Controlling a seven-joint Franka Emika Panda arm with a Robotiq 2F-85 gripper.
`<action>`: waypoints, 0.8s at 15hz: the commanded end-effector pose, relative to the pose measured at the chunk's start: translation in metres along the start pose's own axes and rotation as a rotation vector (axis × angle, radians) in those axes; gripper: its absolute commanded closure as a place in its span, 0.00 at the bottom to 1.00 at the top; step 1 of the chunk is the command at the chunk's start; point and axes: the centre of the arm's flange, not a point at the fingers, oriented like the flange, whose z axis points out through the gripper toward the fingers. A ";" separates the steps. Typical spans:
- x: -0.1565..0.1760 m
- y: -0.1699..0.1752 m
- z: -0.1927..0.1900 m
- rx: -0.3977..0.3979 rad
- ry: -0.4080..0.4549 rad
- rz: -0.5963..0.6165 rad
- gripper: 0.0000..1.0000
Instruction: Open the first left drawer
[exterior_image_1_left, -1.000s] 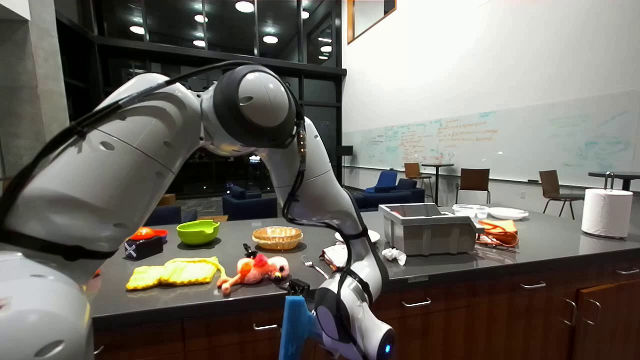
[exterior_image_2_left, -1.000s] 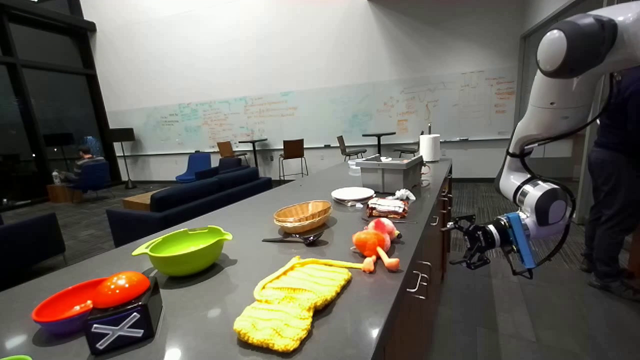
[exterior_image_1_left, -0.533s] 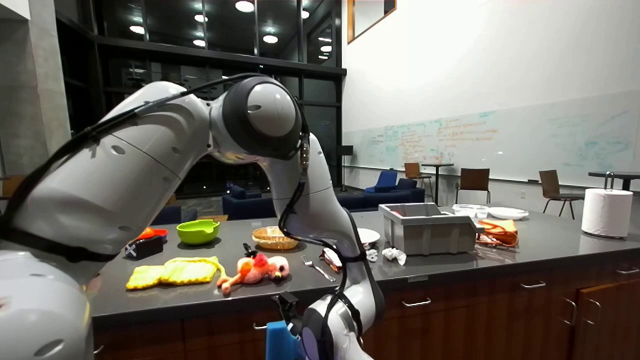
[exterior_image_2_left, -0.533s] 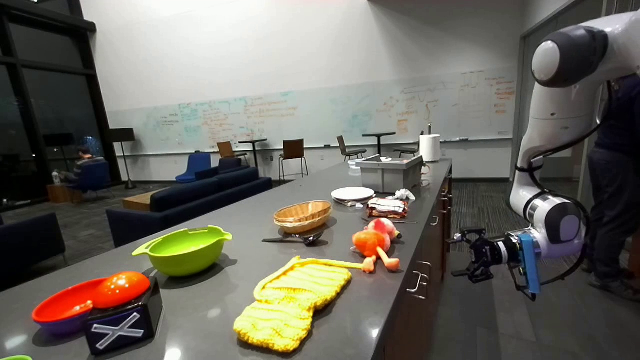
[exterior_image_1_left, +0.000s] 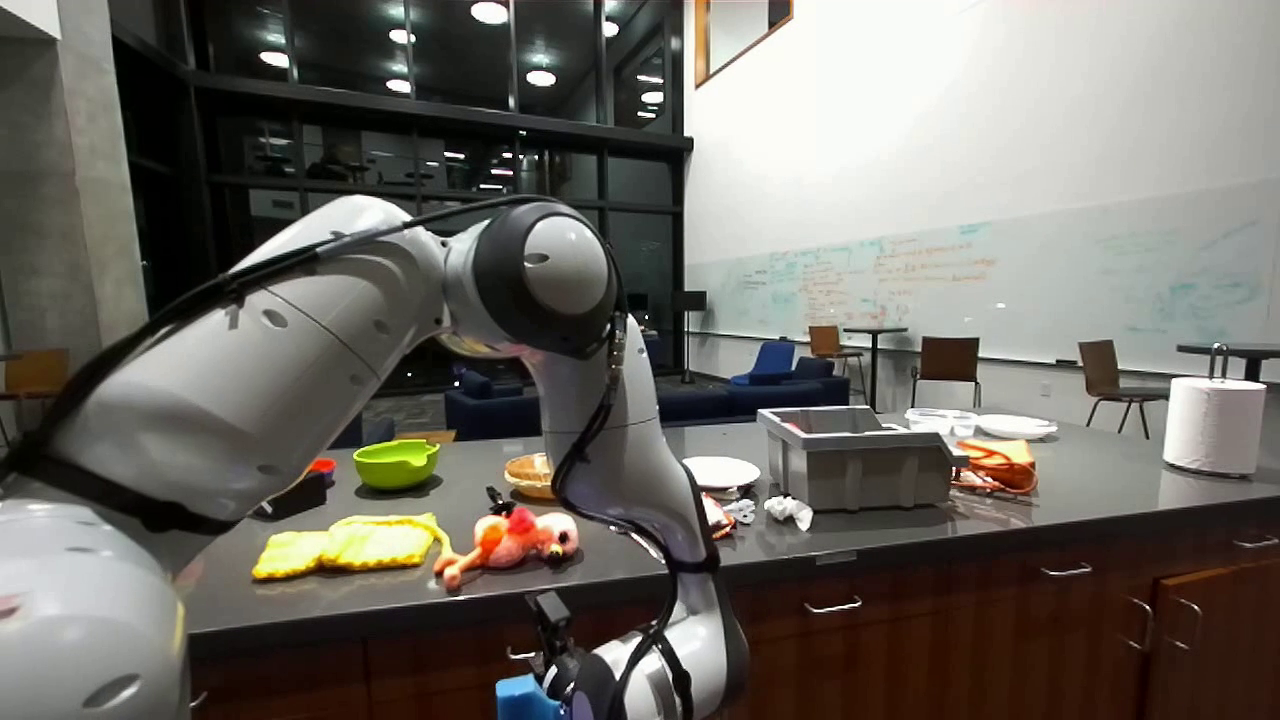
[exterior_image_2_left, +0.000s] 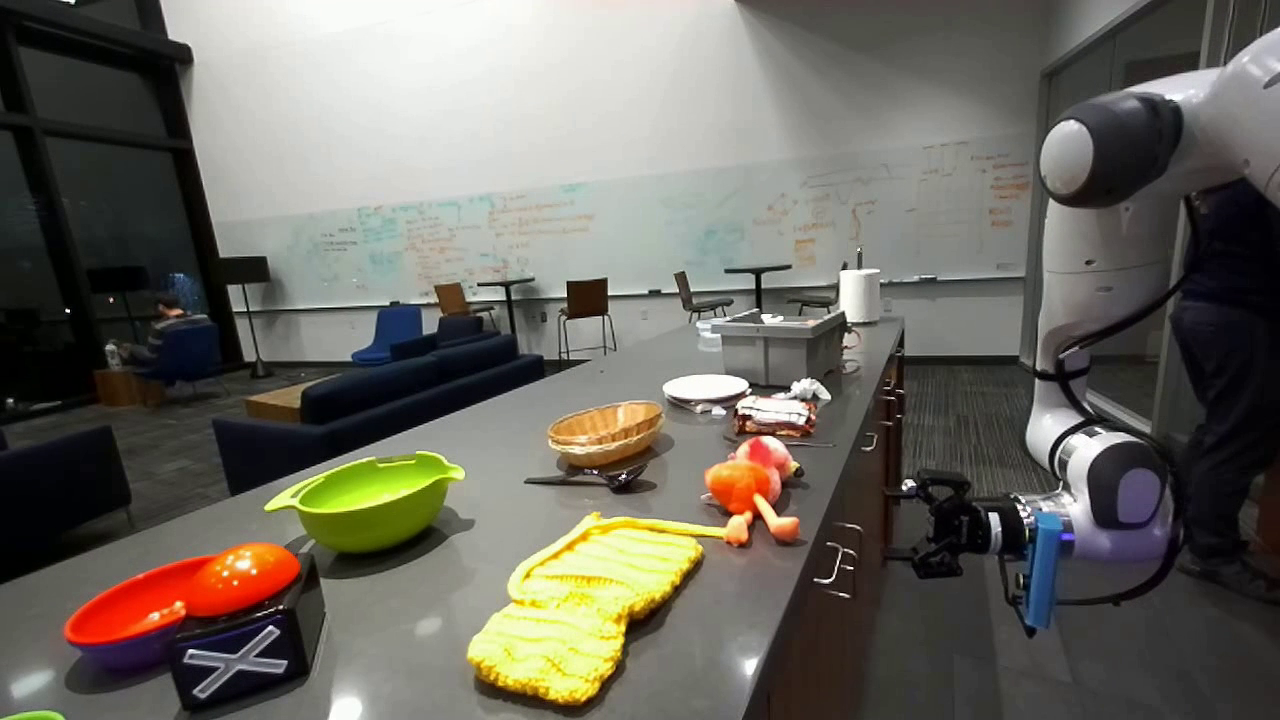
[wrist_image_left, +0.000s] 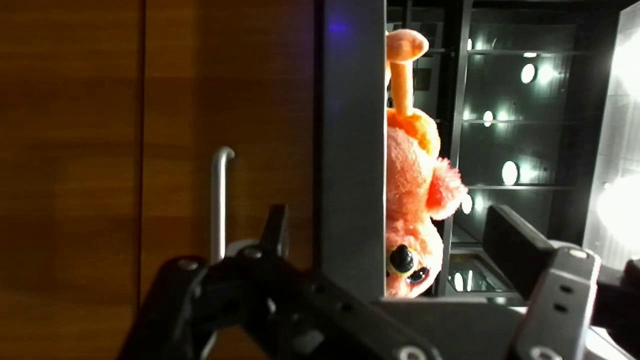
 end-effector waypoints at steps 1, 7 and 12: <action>-0.013 0.011 0.009 0.018 0.020 -0.043 0.00; -0.012 0.020 0.022 -0.008 0.018 -0.111 0.00; -0.012 0.016 0.025 0.000 -0.011 -0.094 0.00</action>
